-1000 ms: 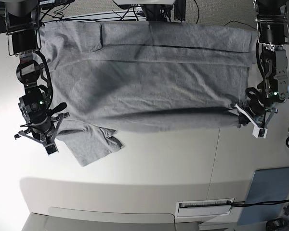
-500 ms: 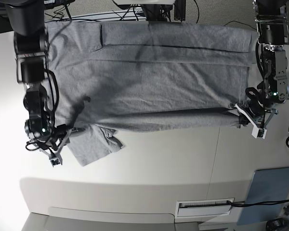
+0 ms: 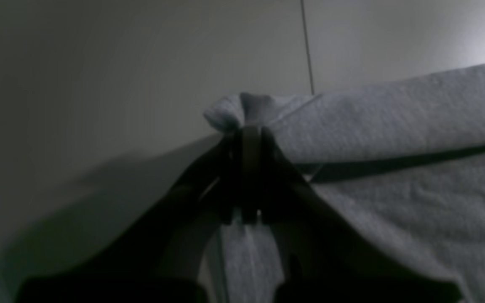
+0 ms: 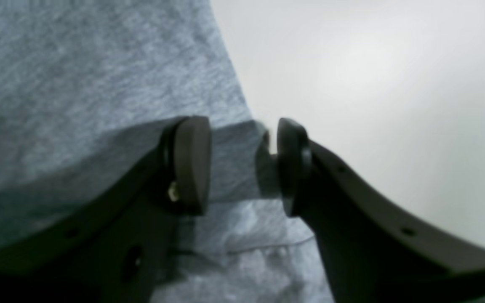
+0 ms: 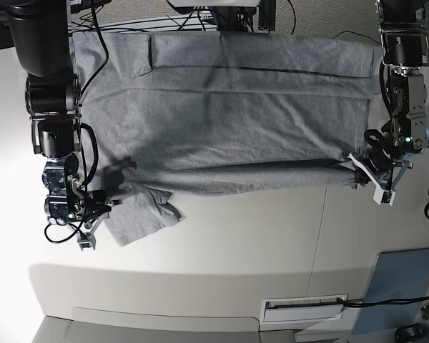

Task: Fold the T-shirt properly
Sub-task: 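Move the right gripper to the sleeve and grasp the shirt edge, then lift the grasped edge with both grippers and fold it toward the hem fold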

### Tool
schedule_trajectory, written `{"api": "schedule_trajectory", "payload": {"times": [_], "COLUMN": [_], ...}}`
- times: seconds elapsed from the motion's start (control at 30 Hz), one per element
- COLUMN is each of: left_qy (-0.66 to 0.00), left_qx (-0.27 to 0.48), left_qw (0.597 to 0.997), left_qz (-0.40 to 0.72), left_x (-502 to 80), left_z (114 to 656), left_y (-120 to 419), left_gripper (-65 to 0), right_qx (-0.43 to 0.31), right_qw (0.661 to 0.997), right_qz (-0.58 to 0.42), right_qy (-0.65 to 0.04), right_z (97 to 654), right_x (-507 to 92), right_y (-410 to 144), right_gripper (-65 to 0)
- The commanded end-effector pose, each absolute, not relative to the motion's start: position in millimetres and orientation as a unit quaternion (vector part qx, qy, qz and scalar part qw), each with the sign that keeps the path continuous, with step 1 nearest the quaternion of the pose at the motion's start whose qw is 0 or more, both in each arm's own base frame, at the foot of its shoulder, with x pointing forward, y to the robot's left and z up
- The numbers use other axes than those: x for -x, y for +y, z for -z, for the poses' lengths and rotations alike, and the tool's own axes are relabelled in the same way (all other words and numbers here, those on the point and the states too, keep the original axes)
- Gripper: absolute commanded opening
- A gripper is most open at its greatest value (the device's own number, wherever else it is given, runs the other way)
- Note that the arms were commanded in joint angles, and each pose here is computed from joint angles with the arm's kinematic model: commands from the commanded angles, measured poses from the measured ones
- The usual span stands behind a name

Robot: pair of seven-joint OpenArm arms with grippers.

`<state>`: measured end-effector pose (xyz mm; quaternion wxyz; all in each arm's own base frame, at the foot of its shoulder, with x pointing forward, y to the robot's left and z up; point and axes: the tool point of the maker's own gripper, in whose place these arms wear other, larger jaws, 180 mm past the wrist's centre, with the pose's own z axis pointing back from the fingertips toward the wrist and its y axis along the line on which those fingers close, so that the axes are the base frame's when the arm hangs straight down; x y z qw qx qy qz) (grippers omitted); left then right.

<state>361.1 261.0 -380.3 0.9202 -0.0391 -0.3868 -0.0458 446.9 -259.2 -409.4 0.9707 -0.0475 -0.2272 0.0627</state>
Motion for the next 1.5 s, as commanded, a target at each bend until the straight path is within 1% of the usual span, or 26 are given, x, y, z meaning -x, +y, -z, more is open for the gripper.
{"api": "schedule_trajectory", "payload": {"times": [0.0, 0.13, 0.27, 0.43, 0.57, 0.77, 0.97, 1.17, 1.27, 1.47], "left_qy": [-0.412, -0.409, -0.407, -0.406, -0.406, -0.405, -0.392, -0.378, -0.385, -0.401], "left_qx": [0.031, 0.03, 0.031, 0.03, 0.03, 0.03, 0.031, 0.032, 0.031, 0.031], "left_qw": [0.91, 0.911, 0.912, 0.912, 0.912, 0.913, 0.918, 0.924, 0.921, 0.912], "left_qz": [0.049, 0.049, 0.049, 0.049, 0.048, 0.048, 0.048, 0.049, 0.057, 0.083], "left_x": [-373, -372, -371, -370, -370, -369, -357, -343, -344, -349], "left_z": [362, 363, 364, 365, 365, 366, 377, 388, 382, 358], "left_y": [268, 268, 268, 269, 269, 269, 269, 268, 264, 251], "left_gripper": [-65.0, -65.0, -65.0, -65.0, -65.0, -65.0, -65.0, -65.0, -65.0, -65.0], "right_qx": [0.036, 0.015, 0.015, 0.012, 0.018, 0.053, 0.105, 0.17, 0.192, 0.206], "right_qw": [0.97, 0.969, 0.964, 0.95, 0.945, 0.931, 0.912, 0.892, 0.883, 0.878], "right_qz": [-0.057, -0.055, -0.054, -0.055, -0.059, -0.09, -0.124, -0.169, -0.173, -0.151], "right_qy": [-0.235, -0.242, -0.261, -0.308, -0.321, -0.349, -0.376, -0.383, -0.392, -0.404], "right_z": [399, 400, 397, 385, 373, 339, 317, 306, 298, 284], "right_x": [-454, -454, -461, -476, -483, -478, -444, -399, -376, -333], "right_y": [-259, -251, -251, -249, -252, -266, -276, -274, -273, -288], "right_gripper": [-42.5, -55.1, -65.0, -65.0, -65.0, -65.0, -65.0, -65.0, -65.0, -65.0]}}
